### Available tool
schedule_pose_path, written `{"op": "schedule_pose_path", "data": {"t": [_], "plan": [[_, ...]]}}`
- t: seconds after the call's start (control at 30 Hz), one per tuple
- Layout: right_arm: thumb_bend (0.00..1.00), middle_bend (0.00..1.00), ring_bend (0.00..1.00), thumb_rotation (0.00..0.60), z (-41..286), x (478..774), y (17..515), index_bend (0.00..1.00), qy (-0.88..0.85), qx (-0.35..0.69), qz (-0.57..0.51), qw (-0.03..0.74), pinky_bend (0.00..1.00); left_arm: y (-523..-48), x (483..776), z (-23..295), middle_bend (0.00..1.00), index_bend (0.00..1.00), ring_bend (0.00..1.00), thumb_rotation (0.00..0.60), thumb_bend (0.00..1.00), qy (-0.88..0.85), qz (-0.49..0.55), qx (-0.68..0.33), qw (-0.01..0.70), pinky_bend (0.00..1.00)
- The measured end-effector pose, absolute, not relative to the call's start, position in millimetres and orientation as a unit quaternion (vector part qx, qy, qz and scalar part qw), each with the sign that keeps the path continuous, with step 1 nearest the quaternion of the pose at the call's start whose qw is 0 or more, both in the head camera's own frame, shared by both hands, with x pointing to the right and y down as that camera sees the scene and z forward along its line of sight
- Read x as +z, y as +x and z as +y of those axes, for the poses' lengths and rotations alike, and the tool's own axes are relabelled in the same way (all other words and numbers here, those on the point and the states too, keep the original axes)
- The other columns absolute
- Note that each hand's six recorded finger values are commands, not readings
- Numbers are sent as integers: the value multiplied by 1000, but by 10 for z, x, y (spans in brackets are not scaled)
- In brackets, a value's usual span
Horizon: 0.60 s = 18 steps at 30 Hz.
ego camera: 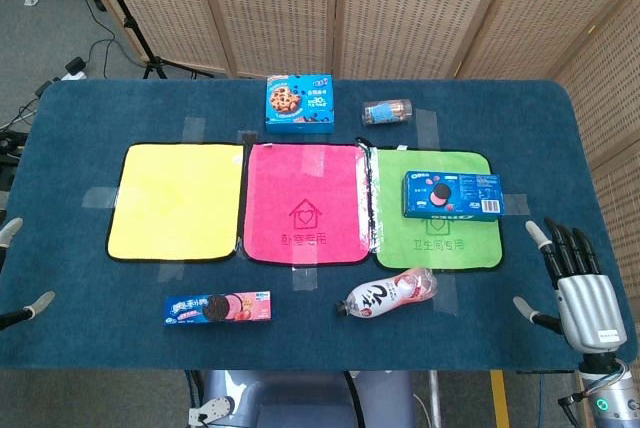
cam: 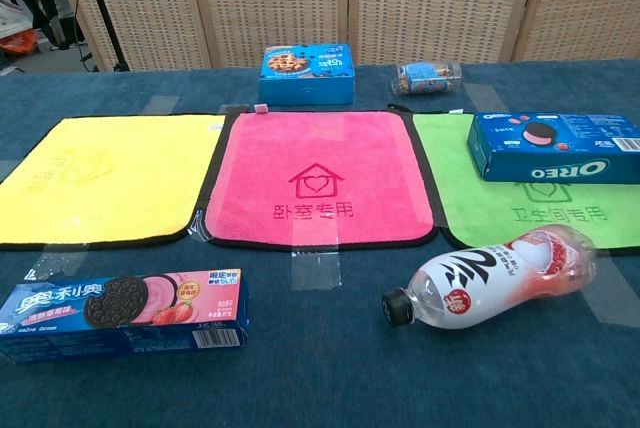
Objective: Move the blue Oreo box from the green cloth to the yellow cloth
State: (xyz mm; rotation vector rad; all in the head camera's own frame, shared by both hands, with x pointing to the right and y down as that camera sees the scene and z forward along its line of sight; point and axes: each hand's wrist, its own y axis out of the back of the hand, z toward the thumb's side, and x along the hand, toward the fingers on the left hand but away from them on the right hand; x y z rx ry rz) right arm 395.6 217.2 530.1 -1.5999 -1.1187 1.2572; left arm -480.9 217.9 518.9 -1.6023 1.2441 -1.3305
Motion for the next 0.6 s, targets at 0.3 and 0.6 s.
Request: {"op": "schedule_pose_path", "data": {"t": [0.3,0.6], "plan": [[0,0,0,600,2169,5327,3948,0,-640,495,-440,389,0,-4811,5202,2184,0,0,0,600,13,-618,479,-515,351,0],[747,0,0,600,2009,5570,4024,43,-701,469,-468,264,0,-4812,5263,2153,0,0,0,600,13,-616,473,-526,346,0]]}}
